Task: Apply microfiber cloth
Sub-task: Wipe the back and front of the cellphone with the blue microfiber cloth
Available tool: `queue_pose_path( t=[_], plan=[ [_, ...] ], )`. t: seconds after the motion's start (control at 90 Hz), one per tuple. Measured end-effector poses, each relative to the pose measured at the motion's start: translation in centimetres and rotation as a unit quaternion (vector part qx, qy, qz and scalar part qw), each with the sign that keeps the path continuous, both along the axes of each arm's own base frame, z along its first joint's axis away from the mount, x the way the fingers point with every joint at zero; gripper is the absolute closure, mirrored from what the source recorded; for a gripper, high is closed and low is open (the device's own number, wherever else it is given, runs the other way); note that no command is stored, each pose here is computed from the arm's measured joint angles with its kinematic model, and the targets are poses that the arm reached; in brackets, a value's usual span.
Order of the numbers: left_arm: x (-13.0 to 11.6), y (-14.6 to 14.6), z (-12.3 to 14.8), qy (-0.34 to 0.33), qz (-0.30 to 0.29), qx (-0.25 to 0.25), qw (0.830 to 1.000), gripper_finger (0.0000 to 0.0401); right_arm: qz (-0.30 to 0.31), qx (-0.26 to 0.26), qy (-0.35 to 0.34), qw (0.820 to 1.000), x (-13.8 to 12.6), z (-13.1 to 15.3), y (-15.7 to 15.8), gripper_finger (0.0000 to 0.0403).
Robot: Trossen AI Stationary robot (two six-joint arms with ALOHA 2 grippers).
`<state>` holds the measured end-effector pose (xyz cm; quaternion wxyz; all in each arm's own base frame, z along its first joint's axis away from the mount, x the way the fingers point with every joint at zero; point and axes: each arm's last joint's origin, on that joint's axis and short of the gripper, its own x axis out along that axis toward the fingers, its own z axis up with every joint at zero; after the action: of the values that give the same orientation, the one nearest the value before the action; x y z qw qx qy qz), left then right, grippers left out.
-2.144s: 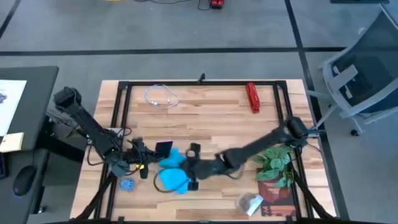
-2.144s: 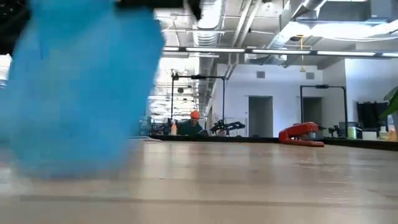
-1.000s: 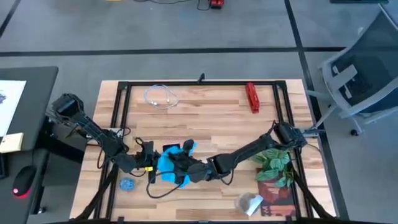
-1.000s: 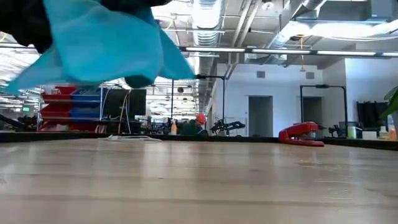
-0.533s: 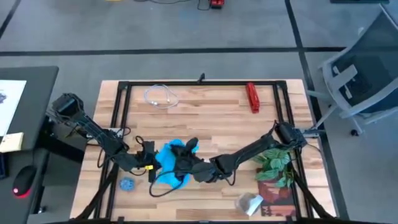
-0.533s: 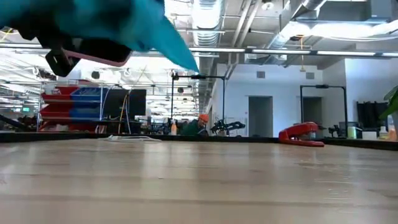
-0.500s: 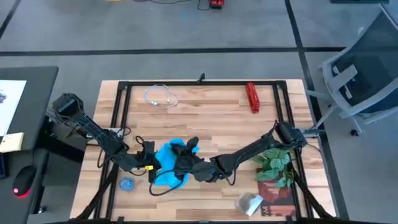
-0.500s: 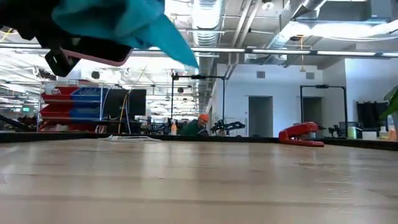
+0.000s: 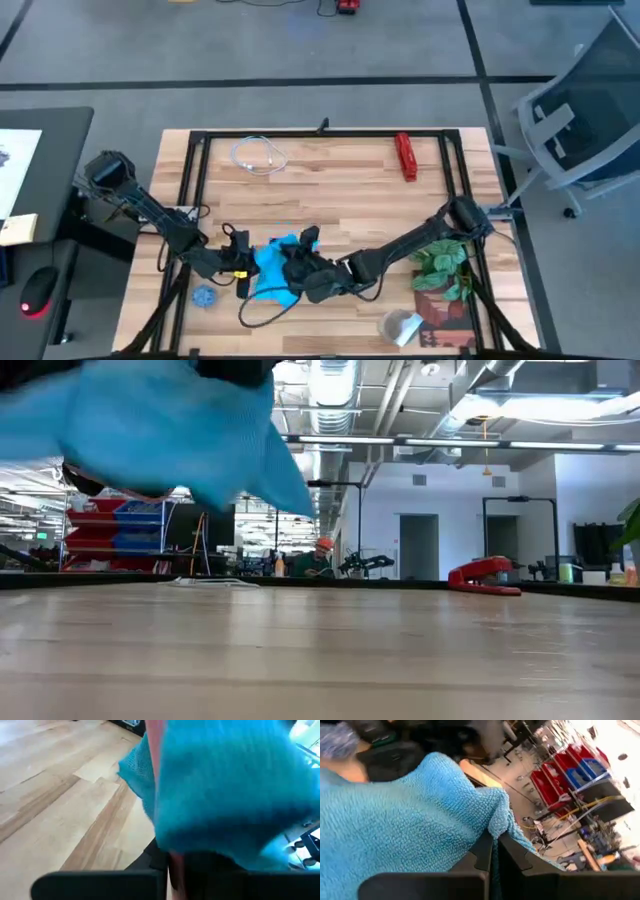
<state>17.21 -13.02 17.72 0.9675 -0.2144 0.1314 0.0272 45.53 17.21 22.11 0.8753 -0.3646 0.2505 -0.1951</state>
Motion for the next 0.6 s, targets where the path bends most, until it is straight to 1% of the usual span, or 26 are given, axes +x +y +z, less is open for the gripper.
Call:
queue_pose_path(
  t=[0.089,0.133,0.222,0.322,0.389,0.511,0.6],
  plan=[
    [0.0,0.0,0.1,-0.003,0.003,0.0,1.0,0.039,0.015,-0.025,0.015,0.999,-0.3,-0.3,0.9,0.0403],
    [0.0,0.0,0.2,-0.005,0.004,-0.002,1.0,0.039,0.013,-0.035,0.018,0.999,-0.4,-0.3,1.1,0.0403],
    [0.1,0.0,0.5,-0.014,0.011,-0.008,1.0,0.039,-0.02,-0.063,0.015,0.998,-0.7,-0.1,1.2,0.0403],
    [0.1,0.0,0.6,-0.018,0.018,-0.012,1.0,0.039,-0.061,-0.105,0.01,0.993,-0.7,0.2,1.2,0.0403],
    [0.1,0.0,0.6,-0.02,0.019,-0.015,1.0,0.039,-0.081,-0.122,-0.002,0.989,-0.6,0.6,1.2,0.0403],
    [0.2,0.0,0.7,-0.022,0.016,-0.018,0.999,0.039,-0.119,-0.121,-0.042,0.985,-0.4,1.6,1.2,0.0403],
    [0.1,0.0,0.6,-0.016,0.009,-0.016,1.0,0.039,-0.127,-0.113,-0.052,0.984,-0.5,1.7,1.2,0.0403]
  ],
)
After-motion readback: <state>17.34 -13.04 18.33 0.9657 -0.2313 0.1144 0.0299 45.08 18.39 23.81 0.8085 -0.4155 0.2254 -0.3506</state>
